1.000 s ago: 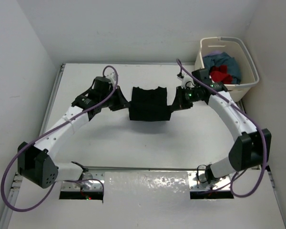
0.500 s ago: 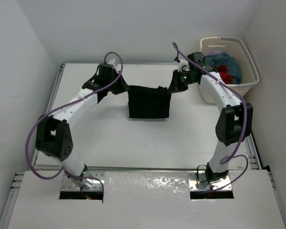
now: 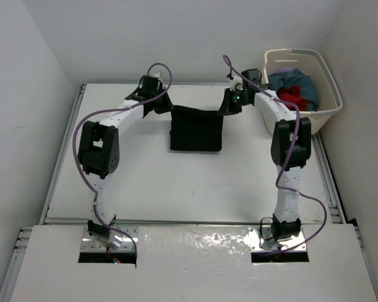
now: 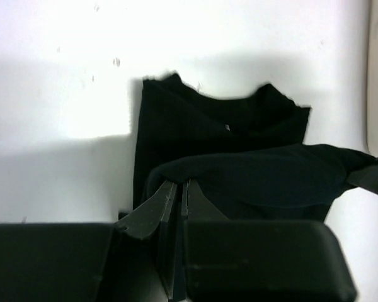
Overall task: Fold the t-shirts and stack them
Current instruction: Fold the long partially folded tshirt into a neat square
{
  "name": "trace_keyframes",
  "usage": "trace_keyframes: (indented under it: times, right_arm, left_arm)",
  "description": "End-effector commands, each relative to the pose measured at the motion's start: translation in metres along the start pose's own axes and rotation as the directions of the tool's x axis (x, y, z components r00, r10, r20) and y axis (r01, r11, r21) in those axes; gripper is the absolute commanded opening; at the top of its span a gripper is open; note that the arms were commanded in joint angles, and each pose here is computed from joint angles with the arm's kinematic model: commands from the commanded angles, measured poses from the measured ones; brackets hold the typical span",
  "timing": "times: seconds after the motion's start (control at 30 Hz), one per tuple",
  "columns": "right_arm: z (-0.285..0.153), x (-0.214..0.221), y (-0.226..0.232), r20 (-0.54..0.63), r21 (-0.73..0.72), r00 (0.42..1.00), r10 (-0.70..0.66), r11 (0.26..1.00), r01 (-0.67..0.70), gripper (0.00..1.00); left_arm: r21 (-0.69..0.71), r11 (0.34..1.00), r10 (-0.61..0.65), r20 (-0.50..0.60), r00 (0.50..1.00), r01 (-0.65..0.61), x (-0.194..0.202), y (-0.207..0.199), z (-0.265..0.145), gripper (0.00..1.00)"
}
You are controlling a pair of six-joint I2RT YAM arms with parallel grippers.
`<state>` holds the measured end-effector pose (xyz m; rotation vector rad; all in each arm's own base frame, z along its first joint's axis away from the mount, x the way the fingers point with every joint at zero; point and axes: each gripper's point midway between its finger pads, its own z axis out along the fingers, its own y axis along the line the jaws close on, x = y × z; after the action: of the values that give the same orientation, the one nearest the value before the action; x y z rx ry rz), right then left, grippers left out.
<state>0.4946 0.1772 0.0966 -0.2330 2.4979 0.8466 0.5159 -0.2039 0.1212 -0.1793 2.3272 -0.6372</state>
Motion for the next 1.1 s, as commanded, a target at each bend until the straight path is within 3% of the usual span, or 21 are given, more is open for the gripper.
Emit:
trace_keyframes:
  times: [0.0, 0.13, 0.2, 0.27, 0.37, 0.43, 0.47, 0.53, 0.57, 0.6, 0.63, 0.67, 0.7, 0.9, 1.07]
  right_arm:
    - [0.010, -0.044, -0.010, 0.119, 0.019, 0.992, -0.046, 0.999, 0.044, 0.00]
    - [0.032, -0.048, -0.034, 0.143, 0.065, 0.990, 0.003, 0.998, -0.012, 0.00]
    - [0.041, -0.048, -0.042, 0.153, 0.071, 0.988, 0.012, 0.997, -0.023, 0.08]
    - [0.047, -0.049, -0.046, 0.162, 0.075, 0.986, 0.023, 0.997, -0.036, 0.09]
    - [0.052, -0.060, -0.056, 0.208, 0.112, 0.978, 0.025, 0.993, -0.049, 0.32]
    - [0.050, -0.074, -0.053, 0.238, 0.105, 0.971, 0.012, 0.994, -0.038, 0.61]
    - [0.049, -0.079, -0.050, 0.246, 0.096, 0.969, 0.006, 0.995, -0.031, 0.63]
    - [0.038, -0.093, -0.035, 0.279, 0.057, 0.960, -0.013, 0.998, -0.003, 0.70]
    - [0.033, -0.098, -0.028, 0.291, 0.046, 0.956, -0.022, 0.999, 0.009, 0.72]
    - [0.019, -0.107, -0.017, 0.314, 0.036, 0.948, -0.042, 0.999, 0.032, 0.74]
    - [0.013, -0.108, -0.010, 0.317, 0.024, 0.947, -0.050, 0.999, 0.045, 0.99]
    - [0.006, -0.109, -0.004, 0.319, 0.018, 0.946, -0.058, 0.998, 0.055, 0.99]
    - [0.001, -0.108, 0.002, 0.321, 0.007, 0.945, -0.060, 0.998, 0.061, 0.99]
    - [-0.018, -0.067, 0.046, 0.267, -0.085, 0.959, -0.090, 0.990, 0.116, 0.99]
    - [0.002, -0.053, 0.072, 0.249, -0.159, 0.967, -0.064, 0.982, 0.105, 0.99]
  left_arm:
    - [0.043, 0.999, 0.019, 0.067, 0.998, -0.022, -0.036, -0.006, 0.015, 0.00]
    - [0.042, 0.999, 0.006, 0.052, 0.999, -0.008, -0.038, 0.001, 0.042, 0.00]
    - [0.041, 0.999, 0.003, 0.057, 0.998, -0.005, -0.041, 0.004, 0.047, 0.00]
    - [0.039, 0.999, -0.014, 0.056, 0.998, 0.011, -0.042, 0.011, 0.056, 0.00]
    - [0.079, 0.997, -0.017, 0.052, 0.999, 0.013, -0.044, 0.006, 0.067, 0.03]
    - [0.102, 0.995, -0.016, 0.052, 0.999, 0.011, -0.049, 0.000, 0.072, 0.23]
    - [0.106, 0.994, -0.015, 0.044, 0.999, 0.011, -0.049, -0.001, 0.073, 0.33]
    - [0.131, 0.991, -0.005, 0.059, 0.998, -0.003, -0.059, -0.010, 0.068, 0.44]
    - [0.135, 0.991, -0.002, 0.066, 0.998, -0.007, -0.062, -0.012, 0.065, 0.63]
    - [0.134, 0.991, 0.001, 0.090, 0.996, -0.013, -0.072, -0.017, 0.056, 0.72]
    - [0.132, 0.991, 0.008, 0.101, 0.995, -0.021, -0.076, -0.019, 0.051, 0.75]
    - [0.131, 0.991, 0.009, 0.113, 0.994, -0.024, -0.082, -0.025, 0.039, 0.91]
    - [0.135, 0.991, 0.011, 0.114, 0.993, -0.026, -0.083, -0.028, 0.033, 0.99]
    - [0.160, 0.986, 0.033, 0.132, 0.991, -0.054, -0.076, -0.050, 0.000, 1.00]
    - [0.197, 0.979, 0.039, 0.066, 0.997, -0.051, -0.046, -0.063, 0.019, 1.00]
